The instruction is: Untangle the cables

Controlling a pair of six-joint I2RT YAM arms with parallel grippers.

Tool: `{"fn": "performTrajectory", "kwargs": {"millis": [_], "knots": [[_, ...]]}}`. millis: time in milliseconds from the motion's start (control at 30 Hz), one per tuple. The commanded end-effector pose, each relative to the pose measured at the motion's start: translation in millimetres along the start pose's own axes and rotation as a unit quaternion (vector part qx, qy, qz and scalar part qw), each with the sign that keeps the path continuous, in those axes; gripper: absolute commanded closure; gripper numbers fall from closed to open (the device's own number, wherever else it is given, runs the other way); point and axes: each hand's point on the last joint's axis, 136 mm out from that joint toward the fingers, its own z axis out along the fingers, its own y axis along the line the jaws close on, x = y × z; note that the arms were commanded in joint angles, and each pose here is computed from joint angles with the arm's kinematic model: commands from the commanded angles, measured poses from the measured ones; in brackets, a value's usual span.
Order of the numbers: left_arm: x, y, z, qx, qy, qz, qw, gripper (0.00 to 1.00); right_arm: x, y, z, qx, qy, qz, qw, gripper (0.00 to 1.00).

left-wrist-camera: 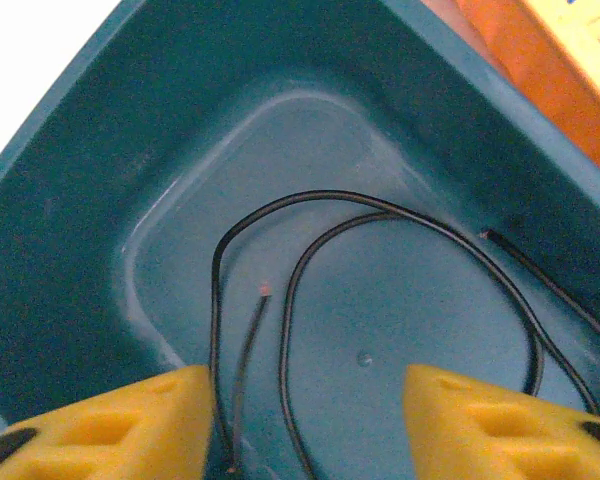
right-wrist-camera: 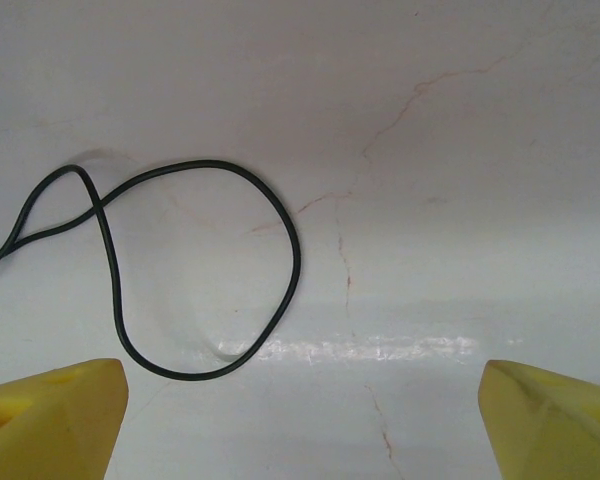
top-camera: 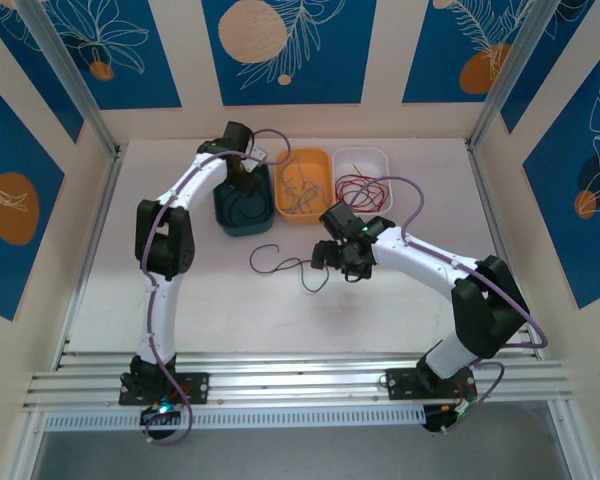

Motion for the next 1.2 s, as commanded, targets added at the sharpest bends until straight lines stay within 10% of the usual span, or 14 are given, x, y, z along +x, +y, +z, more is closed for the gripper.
{"fn": "performTrajectory", "kwargs": {"millis": [0, 500, 1167], "knots": [[-0.4, 5.7, -5.6, 0.002, -0.008, -0.008, 1.000, 0.41, -2.1, -0.5, -8.8, 0.002, -0.010, 0.003, 1.000, 0.09], [-18.0, 8.4, -116.2, 0.008, -0.105, -0.109, 0.988, 0.00, 2.7, -0.5, 1.5, 0.010, 0.005, -0.001, 1.000, 0.10], [112.1, -50.3, -205.6, 0.054, -0.232, -0.290, 0.927, 0.00, -3.3, -18.0, 46.0, 0.114, 0.035, 0.025, 0.993, 0.09]]}}
